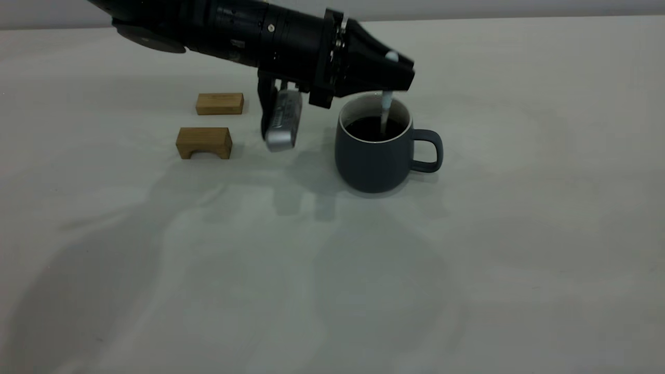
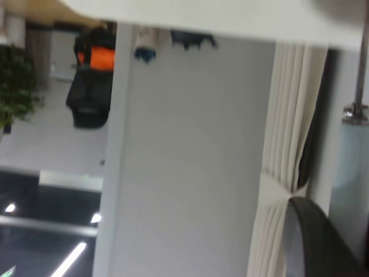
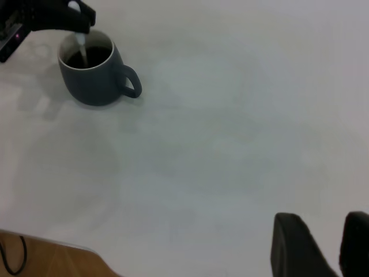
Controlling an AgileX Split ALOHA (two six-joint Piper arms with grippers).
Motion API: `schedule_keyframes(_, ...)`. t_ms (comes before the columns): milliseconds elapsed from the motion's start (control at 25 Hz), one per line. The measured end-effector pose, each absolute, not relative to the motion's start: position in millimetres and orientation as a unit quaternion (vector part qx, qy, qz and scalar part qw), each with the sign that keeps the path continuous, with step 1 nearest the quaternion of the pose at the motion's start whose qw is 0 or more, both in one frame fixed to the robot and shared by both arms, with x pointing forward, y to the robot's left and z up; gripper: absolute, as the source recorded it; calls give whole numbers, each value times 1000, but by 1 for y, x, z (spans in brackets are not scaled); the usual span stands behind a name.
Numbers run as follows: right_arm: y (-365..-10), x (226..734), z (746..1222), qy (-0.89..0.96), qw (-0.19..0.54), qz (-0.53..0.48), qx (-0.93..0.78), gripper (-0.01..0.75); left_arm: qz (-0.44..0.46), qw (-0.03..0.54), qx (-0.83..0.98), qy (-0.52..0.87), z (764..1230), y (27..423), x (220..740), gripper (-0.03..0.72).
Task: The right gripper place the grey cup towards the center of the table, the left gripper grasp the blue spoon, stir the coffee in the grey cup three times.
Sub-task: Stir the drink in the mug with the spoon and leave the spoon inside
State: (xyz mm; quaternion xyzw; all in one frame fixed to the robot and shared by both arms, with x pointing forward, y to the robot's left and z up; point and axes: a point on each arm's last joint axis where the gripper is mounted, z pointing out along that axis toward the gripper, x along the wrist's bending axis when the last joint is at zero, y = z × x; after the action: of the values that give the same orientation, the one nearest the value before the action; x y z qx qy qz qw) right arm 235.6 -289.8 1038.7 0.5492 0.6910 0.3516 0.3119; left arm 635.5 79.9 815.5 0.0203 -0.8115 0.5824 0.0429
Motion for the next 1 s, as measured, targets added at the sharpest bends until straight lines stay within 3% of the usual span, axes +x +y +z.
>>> schedule_keyframes(400, -290, 236, 1039, 691, 312, 352, 549, 238, 590, -35, -40, -806, 826, 95, 655, 123)
schedule_keyframes(720, -290, 236, 1039, 691, 312, 352, 549, 238, 624, 0, -62, -779, 828, 78, 643, 123)
schedule_keyframes(1000, -290, 236, 1039, 691, 312, 352, 549, 238, 607, 74, -30, -791, 820, 81, 636, 122)
